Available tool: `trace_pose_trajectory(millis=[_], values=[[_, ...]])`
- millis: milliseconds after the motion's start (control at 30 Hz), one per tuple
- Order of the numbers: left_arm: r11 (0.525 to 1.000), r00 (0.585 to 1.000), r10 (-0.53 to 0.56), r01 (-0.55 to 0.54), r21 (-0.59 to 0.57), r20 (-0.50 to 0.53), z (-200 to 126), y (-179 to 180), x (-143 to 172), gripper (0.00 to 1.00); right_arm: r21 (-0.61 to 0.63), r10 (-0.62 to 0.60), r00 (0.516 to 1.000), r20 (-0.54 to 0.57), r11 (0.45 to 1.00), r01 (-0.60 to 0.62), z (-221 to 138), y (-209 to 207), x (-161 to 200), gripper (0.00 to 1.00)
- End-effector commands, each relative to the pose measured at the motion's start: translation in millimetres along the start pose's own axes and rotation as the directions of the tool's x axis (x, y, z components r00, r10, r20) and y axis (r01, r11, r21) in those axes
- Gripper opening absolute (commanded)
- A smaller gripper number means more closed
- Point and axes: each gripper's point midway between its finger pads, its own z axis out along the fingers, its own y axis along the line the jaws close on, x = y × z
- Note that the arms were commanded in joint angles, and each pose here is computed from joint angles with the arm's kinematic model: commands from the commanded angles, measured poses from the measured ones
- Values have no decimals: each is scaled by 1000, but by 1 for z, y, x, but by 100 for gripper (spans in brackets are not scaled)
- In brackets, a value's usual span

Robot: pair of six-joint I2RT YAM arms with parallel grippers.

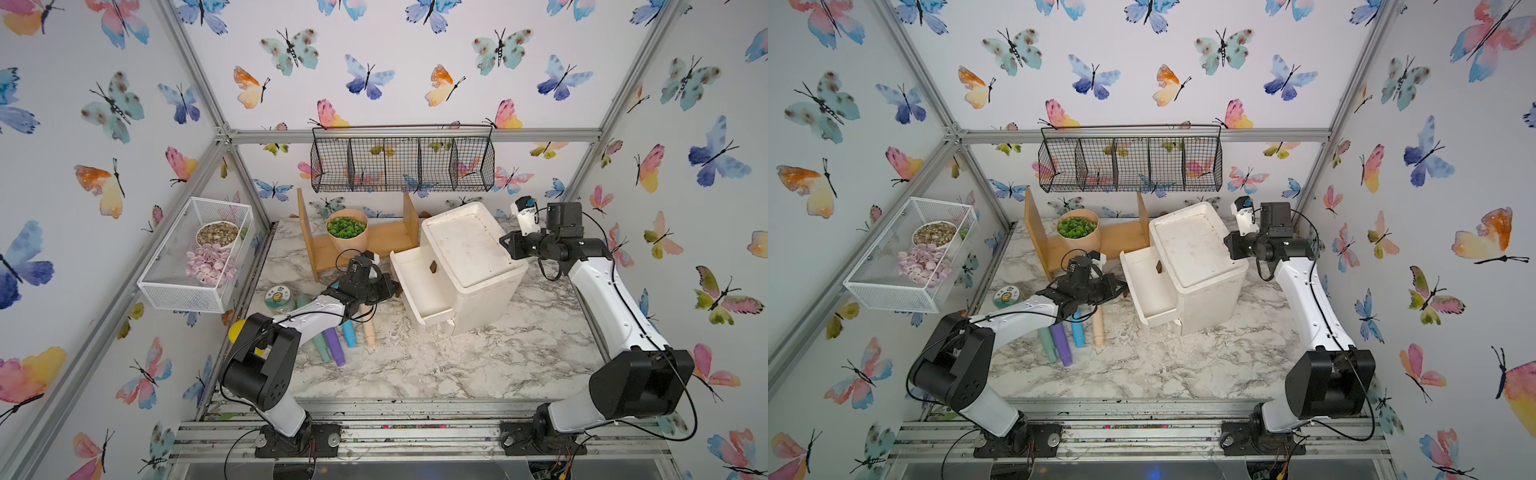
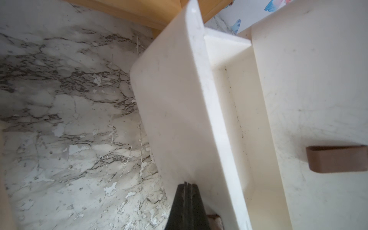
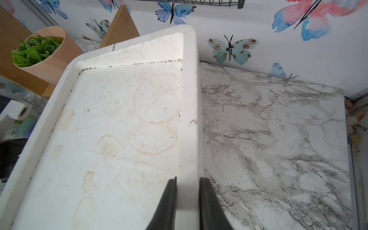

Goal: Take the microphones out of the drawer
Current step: Close the drawer in the storage box.

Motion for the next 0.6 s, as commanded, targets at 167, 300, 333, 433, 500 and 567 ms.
trace_pose_trajectory(millis=[167,300,333,433,500,567], values=[[982,996,63,-52,181,-57,24,-71,14,0,-184,36,997,-73,982,-49,5,37,18,4],[977,996,53,-37,212,-73,33,-83,20,0,-182,39,997,-73,982,-52,6,36,17,4],[976,996,51,-32,217,-79,36,-84,22,0,-182,40,996,-76,982,-53,7,36,18,4],[972,995,47,-25,235,-90,48,-90,23,0,-182,41,996,-76,982,-55,7,36,18,4],[970,994,44,-20,243,-95,56,-93,22,0,-181,45,996,-78,982,-59,7,36,19,4],[968,995,39,-14,251,-97,63,-96,20,0,-177,49,996,-78,982,-63,6,35,19,4]])
